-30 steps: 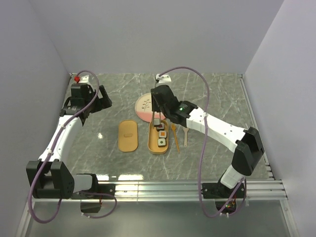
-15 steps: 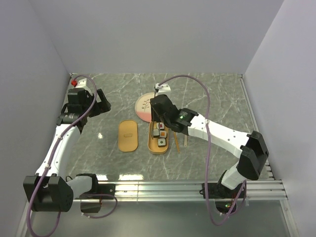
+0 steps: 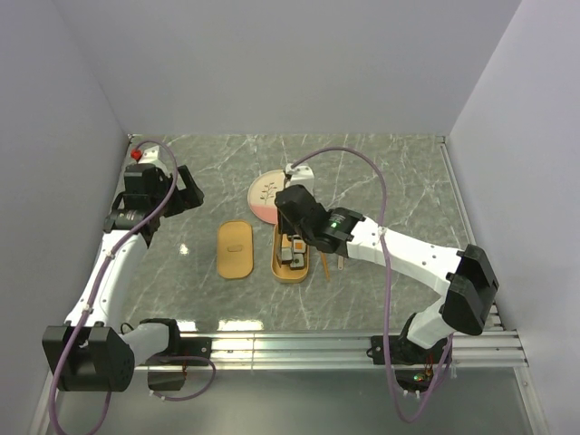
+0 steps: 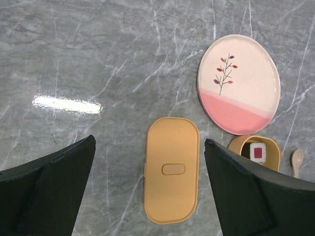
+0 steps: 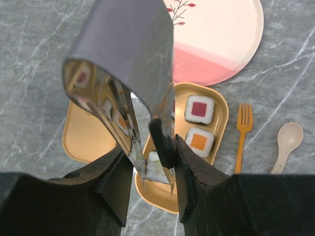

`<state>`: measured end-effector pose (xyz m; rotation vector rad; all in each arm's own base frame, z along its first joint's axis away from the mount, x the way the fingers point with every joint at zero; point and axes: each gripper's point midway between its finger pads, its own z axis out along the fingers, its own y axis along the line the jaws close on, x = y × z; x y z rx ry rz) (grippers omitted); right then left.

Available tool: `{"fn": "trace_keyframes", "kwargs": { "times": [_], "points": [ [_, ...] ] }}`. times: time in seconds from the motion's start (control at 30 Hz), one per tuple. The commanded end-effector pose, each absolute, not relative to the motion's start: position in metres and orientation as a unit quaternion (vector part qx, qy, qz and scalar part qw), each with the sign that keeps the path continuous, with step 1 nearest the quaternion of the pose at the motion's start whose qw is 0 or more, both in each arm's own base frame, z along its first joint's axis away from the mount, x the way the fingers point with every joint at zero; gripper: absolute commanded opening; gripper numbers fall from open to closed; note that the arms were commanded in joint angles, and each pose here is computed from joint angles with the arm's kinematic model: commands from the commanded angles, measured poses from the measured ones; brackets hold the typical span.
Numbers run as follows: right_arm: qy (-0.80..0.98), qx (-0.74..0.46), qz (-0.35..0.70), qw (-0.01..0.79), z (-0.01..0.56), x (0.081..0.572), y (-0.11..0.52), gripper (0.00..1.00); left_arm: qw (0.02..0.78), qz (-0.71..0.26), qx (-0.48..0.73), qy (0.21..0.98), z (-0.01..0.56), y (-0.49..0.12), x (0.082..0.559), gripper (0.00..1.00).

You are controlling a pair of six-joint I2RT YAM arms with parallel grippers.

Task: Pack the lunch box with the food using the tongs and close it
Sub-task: Place the food into the lunch box

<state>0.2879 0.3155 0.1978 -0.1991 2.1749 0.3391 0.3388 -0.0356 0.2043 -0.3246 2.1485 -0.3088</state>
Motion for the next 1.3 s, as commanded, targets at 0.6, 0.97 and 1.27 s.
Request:
{"fn": "trace_keyframes", "kwargs": {
  "times": [0.6, 0.97, 1.27],
  "points": [
    [0.875, -0.089, 0.152, 0.451, 0.202, 0.287, 0.333, 0.22, 0.468, -0.131, -0.130, 0.864, 0.212, -0.037, 0.336, 0.99],
    [0.876, -0.097, 0.152, 0.447, 0.198, 0.287, 0.337, 0.26, 0.467, -0.131, -0.130, 0.865, 0.211, -0.036, 0.337, 0.99],
    [0.873, -0.098, 0.161, 0.451, 0.205, 0.287, 0.339, 0.33, 0.468, -0.128, -0.131, 0.865, 0.212, -0.036, 0.337, 0.99]
  ]
}}
